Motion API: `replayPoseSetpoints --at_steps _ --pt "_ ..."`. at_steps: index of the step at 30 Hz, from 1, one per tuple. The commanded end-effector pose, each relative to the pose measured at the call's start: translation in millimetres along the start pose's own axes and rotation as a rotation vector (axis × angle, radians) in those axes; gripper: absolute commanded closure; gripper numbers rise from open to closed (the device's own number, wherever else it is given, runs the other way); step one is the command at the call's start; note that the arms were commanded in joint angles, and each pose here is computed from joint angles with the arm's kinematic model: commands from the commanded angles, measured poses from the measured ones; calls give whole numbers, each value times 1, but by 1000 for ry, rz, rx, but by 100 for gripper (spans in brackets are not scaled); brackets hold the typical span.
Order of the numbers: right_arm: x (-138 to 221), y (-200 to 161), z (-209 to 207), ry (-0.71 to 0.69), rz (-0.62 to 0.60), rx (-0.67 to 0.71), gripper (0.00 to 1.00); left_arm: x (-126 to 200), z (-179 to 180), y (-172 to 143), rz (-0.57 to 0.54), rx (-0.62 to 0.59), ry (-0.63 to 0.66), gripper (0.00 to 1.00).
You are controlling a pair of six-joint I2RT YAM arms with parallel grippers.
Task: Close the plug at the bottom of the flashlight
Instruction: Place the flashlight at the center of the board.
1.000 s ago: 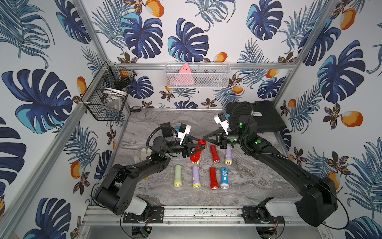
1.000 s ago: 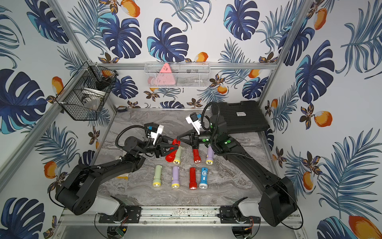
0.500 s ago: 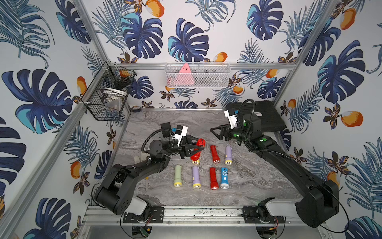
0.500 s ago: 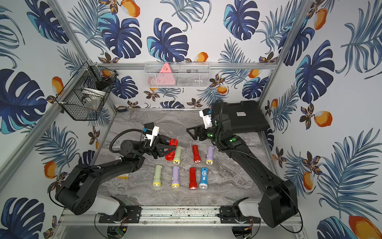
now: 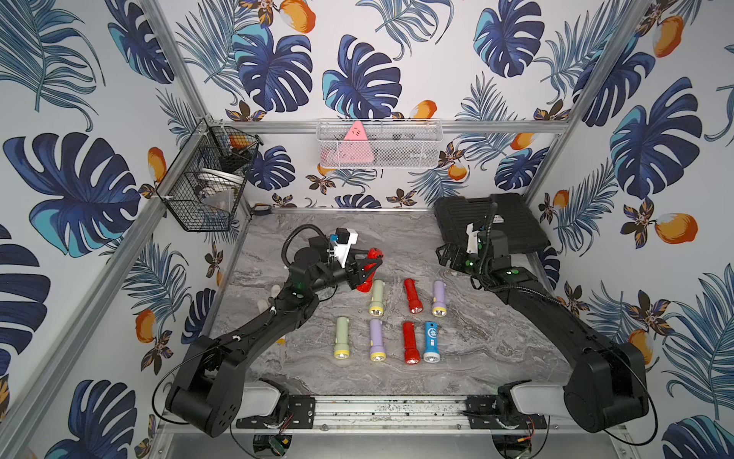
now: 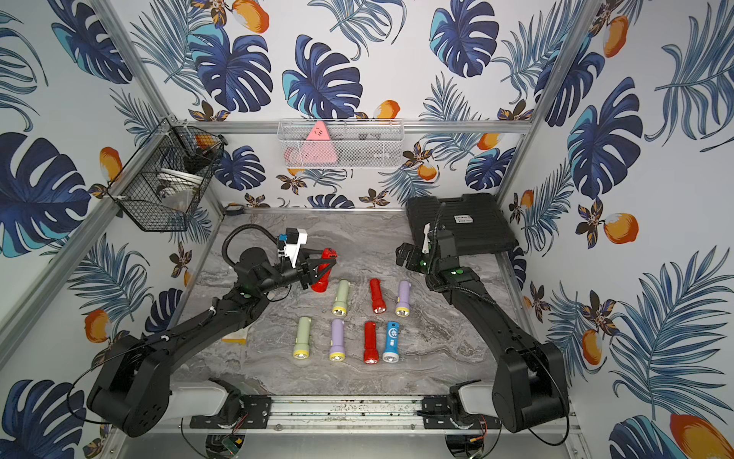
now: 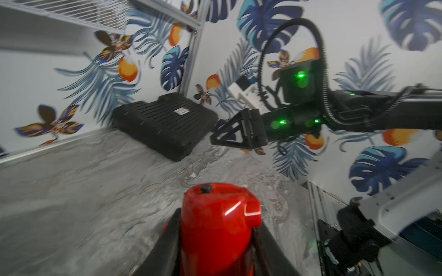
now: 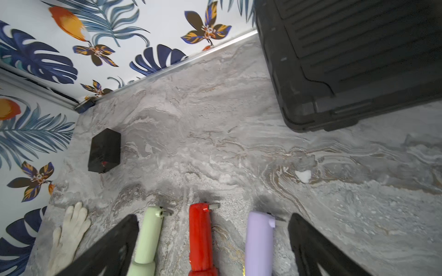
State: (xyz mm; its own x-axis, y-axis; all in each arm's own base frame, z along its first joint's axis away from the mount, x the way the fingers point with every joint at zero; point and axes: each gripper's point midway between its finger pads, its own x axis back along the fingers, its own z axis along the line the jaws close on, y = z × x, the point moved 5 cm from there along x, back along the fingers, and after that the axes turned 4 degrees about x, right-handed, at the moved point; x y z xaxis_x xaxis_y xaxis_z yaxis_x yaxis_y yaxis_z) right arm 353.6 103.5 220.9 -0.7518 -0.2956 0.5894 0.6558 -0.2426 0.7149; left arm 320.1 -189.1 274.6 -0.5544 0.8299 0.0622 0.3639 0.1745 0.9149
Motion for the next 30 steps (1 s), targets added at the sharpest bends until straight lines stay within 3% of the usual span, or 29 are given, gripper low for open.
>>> replayPoseSetpoints --at_steps 1,8,15,30 --pt "-2 -9 -3 6 46 -18 0 14 48 -38 240 65 393 100" --pt "1 -8 -1 15 53 -6 0 28 88 -62 415 177 725 100" --pt "7 -8 0 21 42 -4 0 24 128 -96 550 251 931 100" --pt "5 -9 1 30 54 -5 0 -12 174 -140 625 333 981 98"
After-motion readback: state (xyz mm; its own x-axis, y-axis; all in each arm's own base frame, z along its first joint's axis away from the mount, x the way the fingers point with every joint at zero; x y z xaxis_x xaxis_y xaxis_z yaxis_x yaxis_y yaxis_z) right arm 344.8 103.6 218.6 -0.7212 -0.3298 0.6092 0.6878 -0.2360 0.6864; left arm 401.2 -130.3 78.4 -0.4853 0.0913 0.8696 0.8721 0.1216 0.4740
